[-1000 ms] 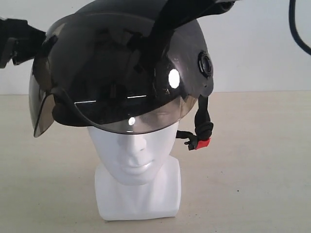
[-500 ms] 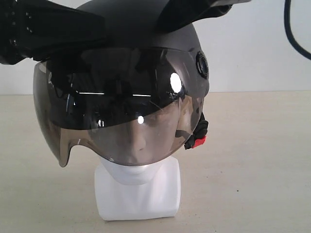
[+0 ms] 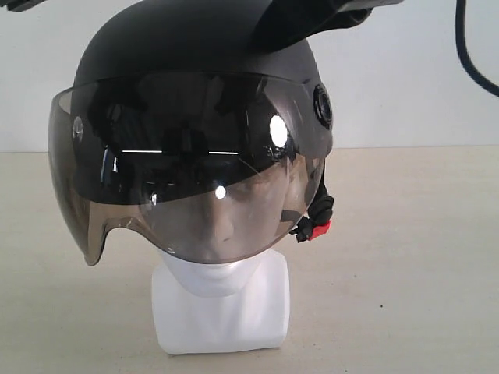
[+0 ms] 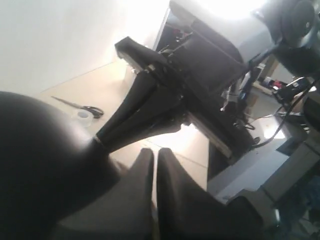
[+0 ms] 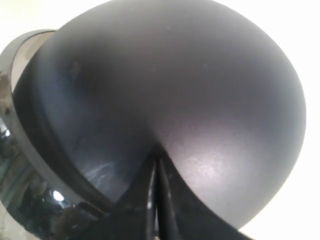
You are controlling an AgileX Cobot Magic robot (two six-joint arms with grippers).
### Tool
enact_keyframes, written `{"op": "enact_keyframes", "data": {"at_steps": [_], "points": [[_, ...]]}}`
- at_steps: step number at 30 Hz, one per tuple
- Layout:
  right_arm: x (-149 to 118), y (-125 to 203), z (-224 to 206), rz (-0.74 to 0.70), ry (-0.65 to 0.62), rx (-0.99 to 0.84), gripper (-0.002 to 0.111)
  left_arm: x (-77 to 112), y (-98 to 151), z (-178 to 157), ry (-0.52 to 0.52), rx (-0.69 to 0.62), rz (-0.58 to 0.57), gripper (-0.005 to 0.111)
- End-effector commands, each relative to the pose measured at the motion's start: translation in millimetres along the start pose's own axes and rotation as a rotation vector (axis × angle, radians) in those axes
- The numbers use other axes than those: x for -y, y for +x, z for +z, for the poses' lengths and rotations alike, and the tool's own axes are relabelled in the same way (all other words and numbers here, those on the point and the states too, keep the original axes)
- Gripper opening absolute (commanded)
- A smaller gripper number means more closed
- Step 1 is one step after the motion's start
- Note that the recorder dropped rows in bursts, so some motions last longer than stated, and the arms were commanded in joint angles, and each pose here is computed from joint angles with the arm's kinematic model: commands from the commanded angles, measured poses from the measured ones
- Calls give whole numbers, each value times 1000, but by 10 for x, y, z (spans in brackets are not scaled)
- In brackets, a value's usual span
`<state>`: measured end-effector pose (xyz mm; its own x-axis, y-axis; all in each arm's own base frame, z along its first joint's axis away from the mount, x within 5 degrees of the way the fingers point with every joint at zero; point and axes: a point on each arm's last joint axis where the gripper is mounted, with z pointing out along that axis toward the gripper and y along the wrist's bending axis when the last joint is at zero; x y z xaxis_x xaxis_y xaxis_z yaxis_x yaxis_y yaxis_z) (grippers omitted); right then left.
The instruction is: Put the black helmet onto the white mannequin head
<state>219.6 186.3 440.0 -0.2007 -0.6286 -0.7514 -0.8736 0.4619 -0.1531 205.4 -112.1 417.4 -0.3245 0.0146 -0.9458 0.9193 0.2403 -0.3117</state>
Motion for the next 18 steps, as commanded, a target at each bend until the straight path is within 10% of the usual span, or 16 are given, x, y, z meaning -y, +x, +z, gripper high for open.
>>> {"op": "enact_keyframes", "data": {"at_steps": [1,18], "points": [[57,57,208,-3,11,-43,0,-67,-47,-280,-169,5,-1,4],[94,77,206,12,52,-66,0,-958,392,-723,-414,29,-264,4]]}}
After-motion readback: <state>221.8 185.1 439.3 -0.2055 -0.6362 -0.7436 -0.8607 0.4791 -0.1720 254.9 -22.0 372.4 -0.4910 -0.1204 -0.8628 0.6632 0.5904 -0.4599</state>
